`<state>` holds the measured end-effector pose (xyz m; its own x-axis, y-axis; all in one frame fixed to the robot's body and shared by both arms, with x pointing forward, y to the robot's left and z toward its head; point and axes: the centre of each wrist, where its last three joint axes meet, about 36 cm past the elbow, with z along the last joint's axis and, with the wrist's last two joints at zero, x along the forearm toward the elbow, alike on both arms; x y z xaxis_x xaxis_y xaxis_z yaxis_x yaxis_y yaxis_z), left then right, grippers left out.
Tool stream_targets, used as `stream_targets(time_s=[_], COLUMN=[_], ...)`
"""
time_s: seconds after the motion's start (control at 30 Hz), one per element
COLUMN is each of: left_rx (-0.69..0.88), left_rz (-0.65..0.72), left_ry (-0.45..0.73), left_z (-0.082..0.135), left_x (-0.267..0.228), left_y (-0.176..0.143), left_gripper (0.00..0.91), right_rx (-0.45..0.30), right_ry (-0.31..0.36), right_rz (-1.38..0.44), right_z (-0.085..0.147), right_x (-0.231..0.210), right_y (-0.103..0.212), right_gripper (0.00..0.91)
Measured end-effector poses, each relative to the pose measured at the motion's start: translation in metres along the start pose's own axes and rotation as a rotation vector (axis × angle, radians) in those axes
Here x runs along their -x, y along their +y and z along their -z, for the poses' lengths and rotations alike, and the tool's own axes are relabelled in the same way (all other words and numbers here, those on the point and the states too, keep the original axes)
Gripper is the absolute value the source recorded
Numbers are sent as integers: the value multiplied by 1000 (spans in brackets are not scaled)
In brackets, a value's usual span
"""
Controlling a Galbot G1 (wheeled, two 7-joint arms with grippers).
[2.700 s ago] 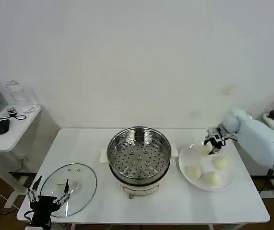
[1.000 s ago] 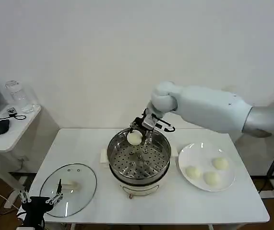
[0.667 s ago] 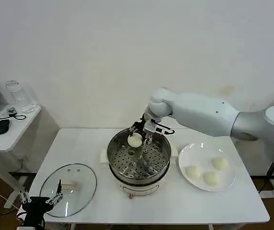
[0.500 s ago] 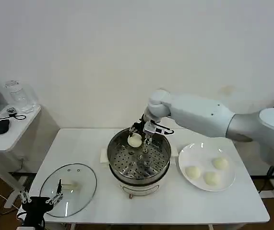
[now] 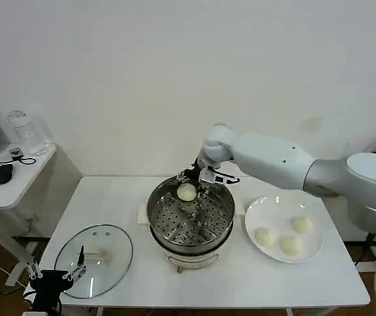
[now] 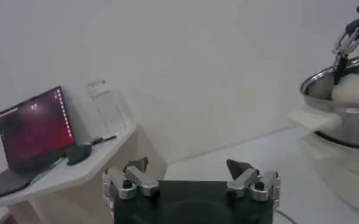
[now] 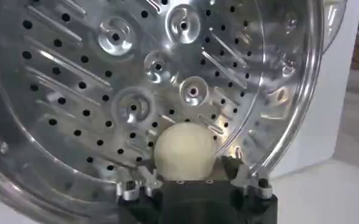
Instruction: Take steamed baozi put them in steamer then cover it.
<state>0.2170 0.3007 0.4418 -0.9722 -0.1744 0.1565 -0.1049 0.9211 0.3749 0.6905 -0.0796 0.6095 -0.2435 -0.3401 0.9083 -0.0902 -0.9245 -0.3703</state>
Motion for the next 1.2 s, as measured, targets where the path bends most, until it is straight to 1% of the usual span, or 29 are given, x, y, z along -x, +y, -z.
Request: stream_targets(time_s=[0.07, 0.17, 0.23, 0.33, 0.43, 0.6, 0.73, 0.9, 1.07, 1.2], left_rx=[-1, -1, 0, 1, 2, 8, 16, 19, 20, 24], left_rz=[-2, -9, -13, -25, -38, -55, -70, -79, -80, -76], left_ry=[-1, -2, -5, -10, -19, -42, -51, -53, -52, -51], left_z=[0, 1, 2, 4, 7, 14, 17, 18, 19, 20], left_x=[0, 1, 1, 0, 0, 2, 2, 0, -2, -3], left_y=[0, -1, -2, -3, -4, -4, -6, -10, -10, -8], left_gripper=[907, 907, 907, 907, 907, 907, 907, 907, 907, 907], right_rx=[24, 86, 135, 215, 308, 501, 631, 781, 904, 981], right_ry=[9, 33, 54, 91, 121, 140, 145, 138, 112, 89], right_rz=[-8, -21, -27, -25, -9, 19, 33, 58, 77, 93], right_z=[1, 2, 2, 3, 5, 18, 34, 54, 71, 81], right_x=[-13, -40, -60, -91, -114, -136, -142, -133, -112, -95], right_y=[-1, 0, 5, 21, 49, 116, 164, 217, 253, 273], right_gripper=[907, 907, 907, 907, 907, 907, 907, 907, 907, 907])
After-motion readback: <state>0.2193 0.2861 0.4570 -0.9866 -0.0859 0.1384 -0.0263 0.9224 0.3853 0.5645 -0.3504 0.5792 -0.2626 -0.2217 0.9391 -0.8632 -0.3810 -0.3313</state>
